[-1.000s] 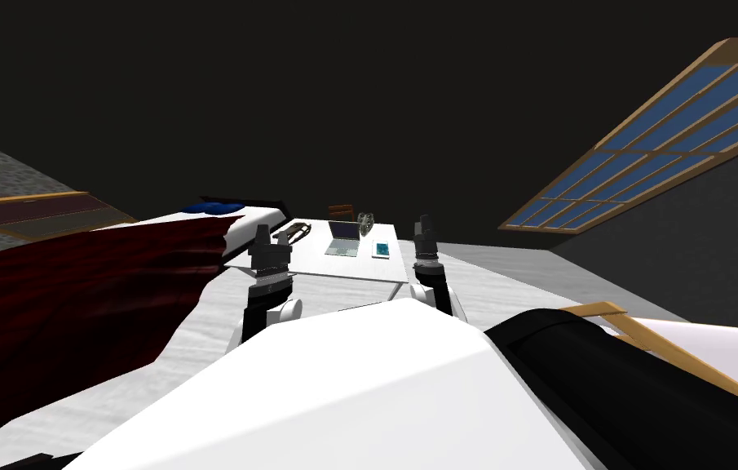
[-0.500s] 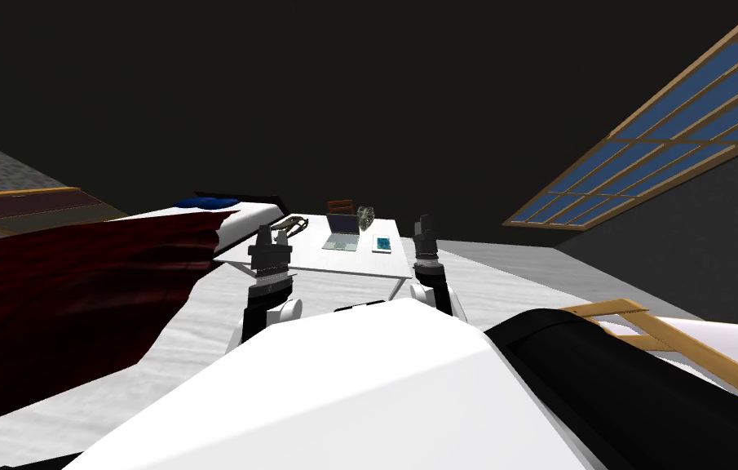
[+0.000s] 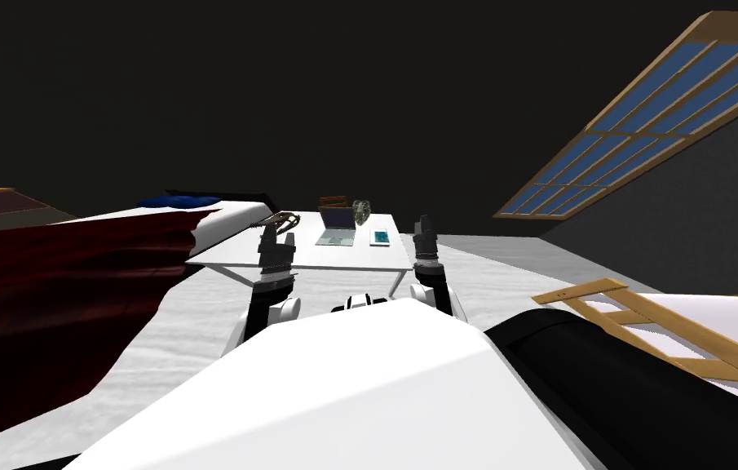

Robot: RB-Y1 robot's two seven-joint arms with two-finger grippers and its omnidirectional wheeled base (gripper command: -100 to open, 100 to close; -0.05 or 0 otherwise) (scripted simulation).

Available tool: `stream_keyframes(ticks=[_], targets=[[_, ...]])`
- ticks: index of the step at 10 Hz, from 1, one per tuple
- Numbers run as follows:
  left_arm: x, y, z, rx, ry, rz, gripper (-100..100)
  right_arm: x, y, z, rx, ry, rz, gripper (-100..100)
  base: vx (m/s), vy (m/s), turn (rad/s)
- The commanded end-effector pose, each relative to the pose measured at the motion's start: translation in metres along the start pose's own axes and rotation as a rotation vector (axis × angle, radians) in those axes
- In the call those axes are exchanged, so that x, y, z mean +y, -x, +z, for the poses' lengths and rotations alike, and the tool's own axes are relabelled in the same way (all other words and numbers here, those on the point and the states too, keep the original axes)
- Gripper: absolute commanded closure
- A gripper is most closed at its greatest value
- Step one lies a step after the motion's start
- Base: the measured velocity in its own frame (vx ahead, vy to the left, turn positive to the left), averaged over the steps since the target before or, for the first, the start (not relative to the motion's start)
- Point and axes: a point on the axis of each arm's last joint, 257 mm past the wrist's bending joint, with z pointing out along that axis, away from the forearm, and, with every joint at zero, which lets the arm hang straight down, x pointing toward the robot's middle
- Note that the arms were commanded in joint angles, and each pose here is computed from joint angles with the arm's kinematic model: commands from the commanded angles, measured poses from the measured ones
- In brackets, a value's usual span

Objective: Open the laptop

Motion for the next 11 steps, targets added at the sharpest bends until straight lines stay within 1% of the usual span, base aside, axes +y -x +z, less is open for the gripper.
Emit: stream_keyframes(ticks=[1,4,5,6,7,8,9,10,11], targets=[[0.028,-0.001,0.005,0.045,0.043,0.055,-100,0.000,0.000,0.000,0.000,0.000,0.000,0,-0.013,0.073,-0.273],[0.065,0.004,0.016,0.079,0.095,0.131,-100,0.000,0.000,0.000,0.000,0.000,0.000,0,-0.020,0.086,-0.310],[0.072,0.004,0.014,0.080,0.110,0.130,-100,0.000,0.000,0.000,0.000,0.000,0.000,0,-0.018,0.068,-0.108],[0.084,0.009,0.018,0.087,0.128,0.158,-100,0.000,0.000,0.000,0.000,0.000,0.000,0,-0.020,0.054,-0.239],[0.088,0.009,0.017,0.088,0.136,0.157,-100,0.000,0.000,0.000,0.000,0.000,0.000,0,-0.012,0.042,-0.115],[0.101,0.014,0.022,0.093,0.155,0.185,-100,0.000,0.000,0.000,0.000,0.000,0.000,0,-0.010,0.044,-0.222],[0.110,0.020,0.029,0.095,0.167,0.214,-100,0.000,0.000,0.000,0.000,0.000,0.000,0,-0.004,0.080,-0.421],[0.122,0.021,0.024,0.096,0.192,0.213,-100,0.000,0.000,0.000,0.000,0.000,0.000,0,-0.018,0.073,-0.134],[0.129,0.029,0.032,0.096,0.200,0.241,-100,0.000,0.000,0.000,0.000,0.000,0.000,0,-0.029,0.074,-0.208]])
